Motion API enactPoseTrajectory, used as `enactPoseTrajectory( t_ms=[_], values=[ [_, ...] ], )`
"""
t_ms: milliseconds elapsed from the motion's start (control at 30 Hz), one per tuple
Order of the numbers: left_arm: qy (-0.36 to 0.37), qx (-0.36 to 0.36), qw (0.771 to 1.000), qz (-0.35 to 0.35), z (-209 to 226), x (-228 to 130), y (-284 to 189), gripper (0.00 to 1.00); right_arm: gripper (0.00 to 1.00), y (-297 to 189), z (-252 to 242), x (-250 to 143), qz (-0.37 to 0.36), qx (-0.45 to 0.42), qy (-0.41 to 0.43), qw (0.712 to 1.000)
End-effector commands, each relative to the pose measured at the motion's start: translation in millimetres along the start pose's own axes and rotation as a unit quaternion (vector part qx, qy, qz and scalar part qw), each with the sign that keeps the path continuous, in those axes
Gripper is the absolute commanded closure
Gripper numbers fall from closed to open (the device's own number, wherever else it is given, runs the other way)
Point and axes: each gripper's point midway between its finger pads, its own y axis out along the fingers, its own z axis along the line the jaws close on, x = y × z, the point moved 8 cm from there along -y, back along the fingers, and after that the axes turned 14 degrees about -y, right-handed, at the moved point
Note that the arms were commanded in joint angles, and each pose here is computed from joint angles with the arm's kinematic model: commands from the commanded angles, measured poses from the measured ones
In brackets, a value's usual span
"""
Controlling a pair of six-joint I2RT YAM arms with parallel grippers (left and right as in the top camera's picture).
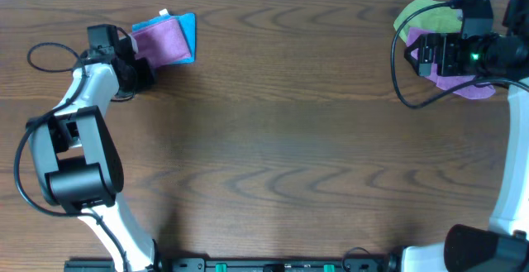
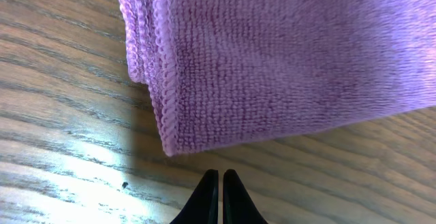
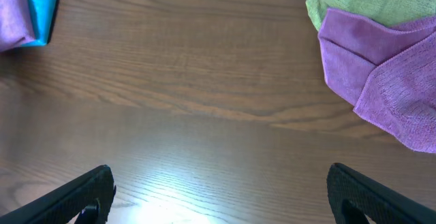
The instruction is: Fold the cloth
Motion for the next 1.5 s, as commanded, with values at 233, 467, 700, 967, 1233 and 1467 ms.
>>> enactPoseTrajectory(
  t_ms=[233, 467, 700, 967, 1233, 1467],
  values=[
    [-0.001, 0.009, 1.0, 0.0, 4.3, 2.4, 24.8, 0.94, 0.01, -5.0, 5.2, -0.5, -0.005, 0.002, -0.009, 1.0],
    [0.008, -0.005, 0.999, -0.041, -1.2, 16.4, 24.5, 0.94, 0.01, -5.0, 5.6, -1.4, -0.003, 0.003, -0.008, 1.0],
    [0.012, -0.018, 0.997, -0.069, -5.1, 26.1, 24.2, 0.94, 0.01, -5.0, 5.9, -2.2, 0.0, 0.004, -0.007, 1.0],
    [0.008, -0.025, 0.996, -0.081, -5.2, 30.4, 32.1, 0.94, 0.01, -4.9, 6.4, -2.6, 0.001, 0.005, -0.007, 1.0],
    [0.002, -0.03, 0.997, -0.076, -4.8, 32.9, 43.8, 0.94, 0.01, -4.8, 7.4, -2.7, 0.001, 0.009, -0.006, 1.0],
    [0.008, -0.04, 0.995, -0.096, -15.3, 50.0, 32.8, 0.94, 0.01, -4.8, 7.9, -3.6, 0.004, 0.011, -0.005, 1.0]
  ],
)
